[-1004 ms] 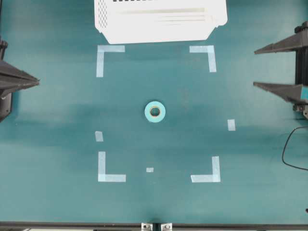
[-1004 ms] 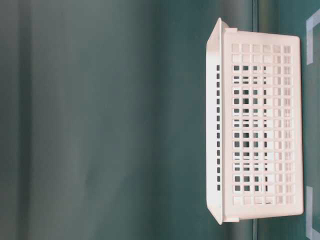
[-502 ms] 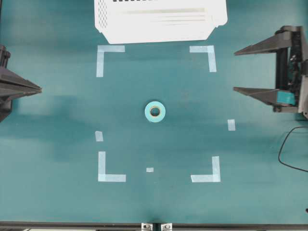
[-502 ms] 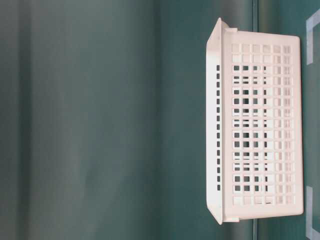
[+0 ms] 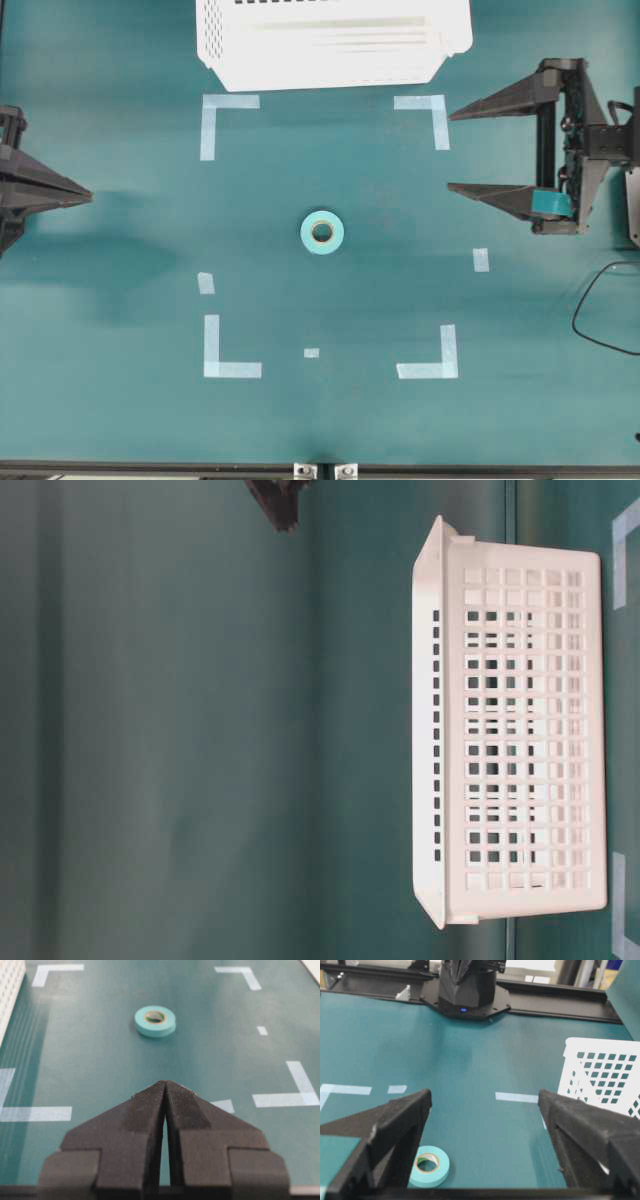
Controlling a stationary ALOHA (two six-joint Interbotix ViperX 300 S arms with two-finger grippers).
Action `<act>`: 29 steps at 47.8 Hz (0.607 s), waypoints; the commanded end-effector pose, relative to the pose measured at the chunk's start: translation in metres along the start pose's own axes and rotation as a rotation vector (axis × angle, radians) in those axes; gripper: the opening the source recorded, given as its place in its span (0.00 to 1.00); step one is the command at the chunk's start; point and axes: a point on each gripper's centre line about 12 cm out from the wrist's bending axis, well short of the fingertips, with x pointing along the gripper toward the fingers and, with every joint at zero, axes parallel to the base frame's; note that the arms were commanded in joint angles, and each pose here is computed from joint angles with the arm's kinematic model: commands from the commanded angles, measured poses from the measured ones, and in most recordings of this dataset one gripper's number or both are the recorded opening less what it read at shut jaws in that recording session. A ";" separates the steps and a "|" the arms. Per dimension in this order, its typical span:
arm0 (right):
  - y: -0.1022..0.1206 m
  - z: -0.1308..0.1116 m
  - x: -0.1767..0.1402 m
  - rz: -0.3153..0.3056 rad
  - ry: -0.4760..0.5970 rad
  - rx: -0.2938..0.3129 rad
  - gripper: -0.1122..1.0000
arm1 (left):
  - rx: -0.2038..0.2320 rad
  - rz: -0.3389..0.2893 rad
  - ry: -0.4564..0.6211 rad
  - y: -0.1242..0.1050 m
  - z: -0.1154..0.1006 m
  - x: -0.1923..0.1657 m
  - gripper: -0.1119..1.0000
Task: Put the tape in the middle into the white basket.
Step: 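Open the right gripper and move it inward toward the blue tape roll, then lower the open right gripper around the blue tape roll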
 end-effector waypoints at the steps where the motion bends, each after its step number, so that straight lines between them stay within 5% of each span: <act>1: 0.000 0.007 0.007 -0.001 -0.015 0.006 0.97 | -0.001 -0.003 -0.008 -0.001 0.005 0.000 0.00; 29: 0.005 -0.021 0.048 0.008 0.139 0.047 0.97 | 0.002 -0.002 -0.006 0.000 0.004 0.000 0.00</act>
